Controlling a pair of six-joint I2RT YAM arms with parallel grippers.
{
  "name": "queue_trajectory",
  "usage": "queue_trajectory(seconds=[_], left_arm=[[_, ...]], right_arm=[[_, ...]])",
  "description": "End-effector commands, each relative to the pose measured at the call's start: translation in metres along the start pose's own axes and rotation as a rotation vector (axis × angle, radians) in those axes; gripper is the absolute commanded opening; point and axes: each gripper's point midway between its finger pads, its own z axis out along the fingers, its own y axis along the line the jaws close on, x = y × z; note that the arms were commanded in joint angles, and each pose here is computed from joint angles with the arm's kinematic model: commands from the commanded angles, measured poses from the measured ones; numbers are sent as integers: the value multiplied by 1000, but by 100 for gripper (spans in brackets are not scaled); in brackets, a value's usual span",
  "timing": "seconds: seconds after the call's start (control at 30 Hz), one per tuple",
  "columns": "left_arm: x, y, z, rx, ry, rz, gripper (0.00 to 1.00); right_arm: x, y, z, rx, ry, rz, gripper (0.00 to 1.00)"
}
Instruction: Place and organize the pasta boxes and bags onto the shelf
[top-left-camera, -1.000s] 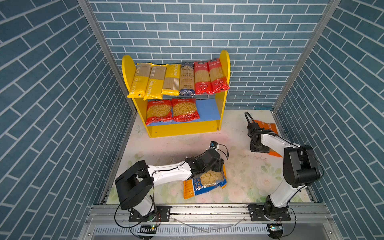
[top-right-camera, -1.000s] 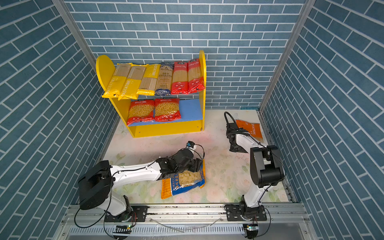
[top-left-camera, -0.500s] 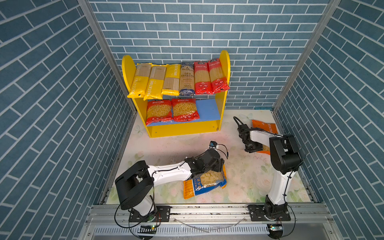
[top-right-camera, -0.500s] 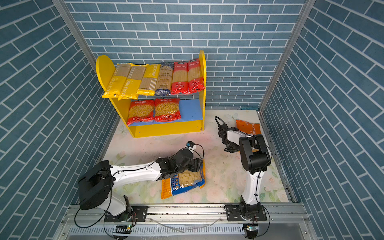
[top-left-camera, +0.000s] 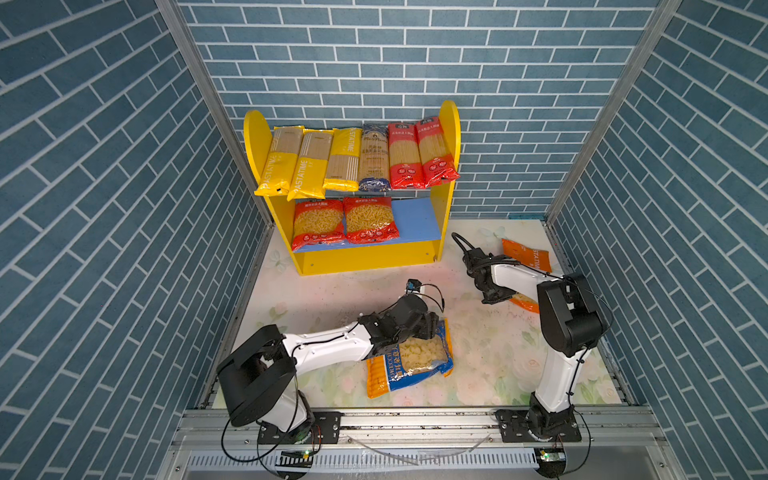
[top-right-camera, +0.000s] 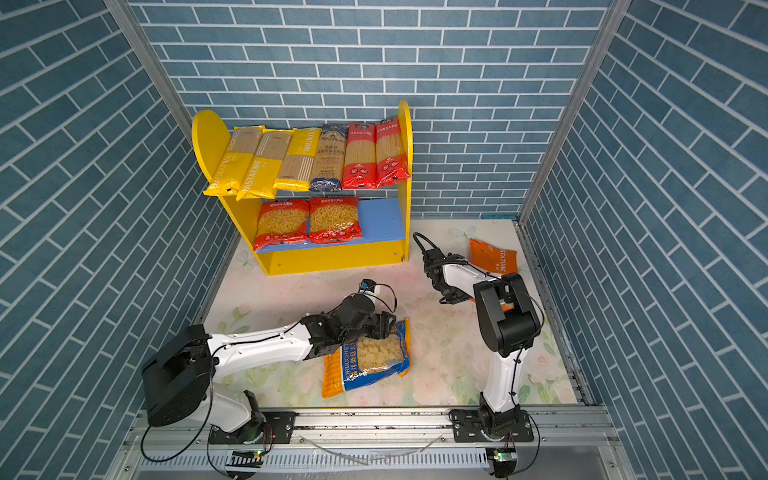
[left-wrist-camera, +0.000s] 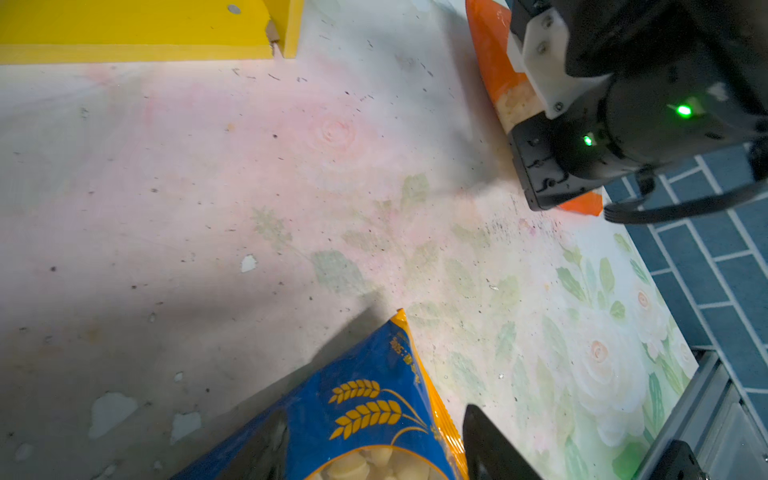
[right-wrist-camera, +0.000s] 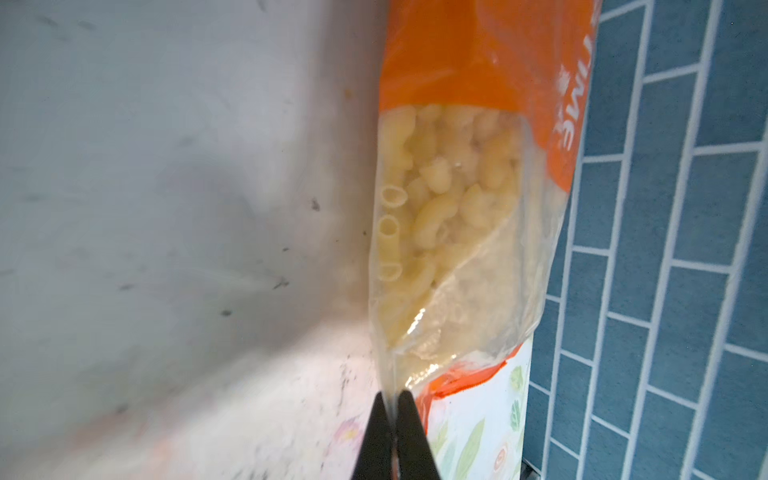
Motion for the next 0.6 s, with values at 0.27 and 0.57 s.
queue_trajectory(seconds=[0.27,0.57], left_arm=[[-12,48,-13,-54,-8,-137,69],[-11,73,-7,-7,64,-296,71]], right_arm=[[37,128,-152,-665,-104,53,0],[43,181,-251,-1109,-160,-45,4]])
